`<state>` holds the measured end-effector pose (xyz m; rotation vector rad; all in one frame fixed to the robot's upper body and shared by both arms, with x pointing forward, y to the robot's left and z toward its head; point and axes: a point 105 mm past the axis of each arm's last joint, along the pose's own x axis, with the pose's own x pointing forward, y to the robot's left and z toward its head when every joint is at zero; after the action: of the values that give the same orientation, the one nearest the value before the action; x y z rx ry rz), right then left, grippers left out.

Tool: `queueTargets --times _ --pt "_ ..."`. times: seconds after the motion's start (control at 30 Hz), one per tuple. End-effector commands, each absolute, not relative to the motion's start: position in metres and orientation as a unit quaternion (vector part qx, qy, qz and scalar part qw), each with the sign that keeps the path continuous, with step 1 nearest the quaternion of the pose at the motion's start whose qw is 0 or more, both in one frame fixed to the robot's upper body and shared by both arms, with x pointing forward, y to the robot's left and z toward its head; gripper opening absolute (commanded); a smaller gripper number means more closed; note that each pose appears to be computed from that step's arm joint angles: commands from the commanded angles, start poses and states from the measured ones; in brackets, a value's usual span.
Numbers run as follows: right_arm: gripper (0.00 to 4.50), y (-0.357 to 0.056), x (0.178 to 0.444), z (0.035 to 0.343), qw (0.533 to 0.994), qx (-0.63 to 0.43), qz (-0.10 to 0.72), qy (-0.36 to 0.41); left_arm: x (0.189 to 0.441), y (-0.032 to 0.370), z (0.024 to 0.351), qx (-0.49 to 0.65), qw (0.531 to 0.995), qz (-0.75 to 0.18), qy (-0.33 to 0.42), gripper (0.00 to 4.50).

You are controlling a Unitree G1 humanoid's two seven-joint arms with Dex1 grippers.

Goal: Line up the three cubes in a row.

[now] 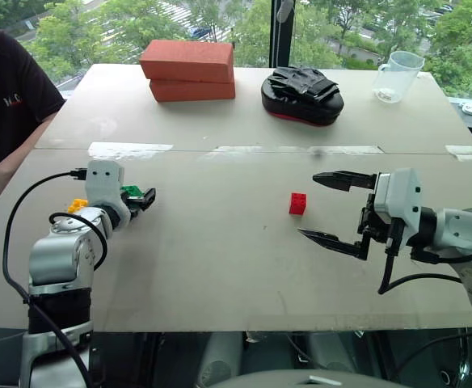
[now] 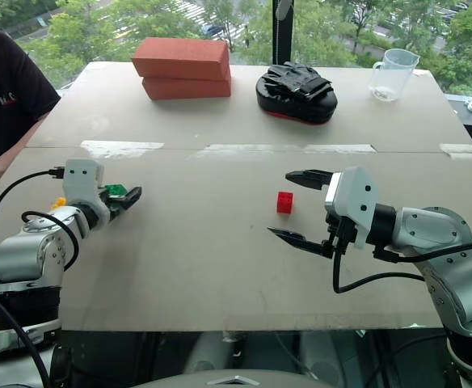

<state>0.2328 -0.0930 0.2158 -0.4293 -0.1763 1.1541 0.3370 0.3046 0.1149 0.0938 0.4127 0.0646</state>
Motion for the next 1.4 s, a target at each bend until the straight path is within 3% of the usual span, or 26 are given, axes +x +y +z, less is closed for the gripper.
queueTargets --times 0.03,0.07,0.23,0.33,0.53,0.7,0.83,1.07,1.4 --pt "4.50 -0.094 0.226 0.227 0.815 -0.213 0.528 -0.108 0.343 0.304 0.132 0.061 0.984 0.015 0.169 1.66" --pt "4.50 -0.095 0.226 0.227 0.817 -0.213 0.525 -0.106 0.344 0.298 0.137 0.056 0.986 -0.008 0.156 1.28" --pt "4.50 -0.101 0.225 0.225 0.833 -0.218 0.499 -0.099 0.338 0.244 0.162 0.067 0.961 -0.250 0.100 1.30" --pt "4.50 -0.109 0.225 0.223 0.855 -0.211 0.464 -0.098 0.326 0.198 0.165 0.102 0.881 -0.449 0.113 1.30" --pt "4.50 -0.128 0.213 0.205 0.878 -0.187 0.437 -0.054 0.340 0.145 0.150 0.209 0.751 -0.615 0.122 1.30" --pt "4.50 -0.148 0.197 0.191 0.887 -0.185 0.422 0.000 0.352 0.125 0.142 0.271 0.676 -0.675 0.114 1.30" --pt "4.50 -0.153 0.188 0.188 0.896 -0.176 0.408 0.010 0.361 0.108 0.137 0.306 0.652 -0.687 0.097 1.30" --pt "4.50 -0.159 0.178 0.181 0.902 -0.170 0.395 0.024 0.367 0.097 0.132 0.325 0.635 -0.695 0.093 1.30" --pt "4.50 -0.157 0.177 0.183 0.898 -0.175 0.404 0.011 0.374 0.099 0.126 0.317 0.655 -0.677 0.112 1.30"
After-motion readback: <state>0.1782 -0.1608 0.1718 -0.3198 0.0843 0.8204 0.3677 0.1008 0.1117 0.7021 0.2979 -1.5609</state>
